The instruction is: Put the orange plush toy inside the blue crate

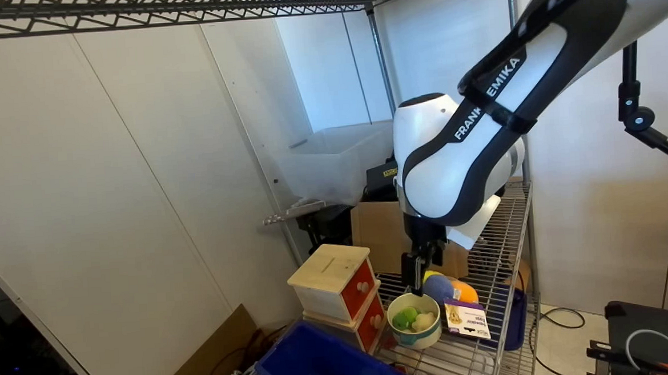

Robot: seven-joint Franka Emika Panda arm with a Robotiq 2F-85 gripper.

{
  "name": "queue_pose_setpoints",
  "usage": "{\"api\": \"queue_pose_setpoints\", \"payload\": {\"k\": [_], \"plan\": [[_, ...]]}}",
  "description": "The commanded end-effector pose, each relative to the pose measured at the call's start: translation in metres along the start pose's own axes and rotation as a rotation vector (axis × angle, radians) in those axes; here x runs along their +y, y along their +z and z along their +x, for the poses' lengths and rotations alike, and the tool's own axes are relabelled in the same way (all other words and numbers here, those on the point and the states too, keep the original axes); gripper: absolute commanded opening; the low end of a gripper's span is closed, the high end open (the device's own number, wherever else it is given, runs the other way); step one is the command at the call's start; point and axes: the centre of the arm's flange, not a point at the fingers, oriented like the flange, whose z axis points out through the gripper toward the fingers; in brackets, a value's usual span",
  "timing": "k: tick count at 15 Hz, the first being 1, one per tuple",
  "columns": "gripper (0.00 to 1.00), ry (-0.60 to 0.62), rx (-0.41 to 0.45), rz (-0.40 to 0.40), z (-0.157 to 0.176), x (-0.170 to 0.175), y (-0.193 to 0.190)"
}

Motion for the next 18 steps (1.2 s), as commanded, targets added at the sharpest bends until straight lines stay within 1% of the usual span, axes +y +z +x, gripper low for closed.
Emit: {"api": "queue_pose_setpoints", "payload": {"k": [1,9,18], "plan": [[1.0,0.064,0.008,0.011,0.016,0.009,0.022],[1.0,0.156,-0.022,-0.016,0.027,0.039,0.052],[1.0,0.234,-0.064,-0.051,0.016,0.072,0.07]]}}
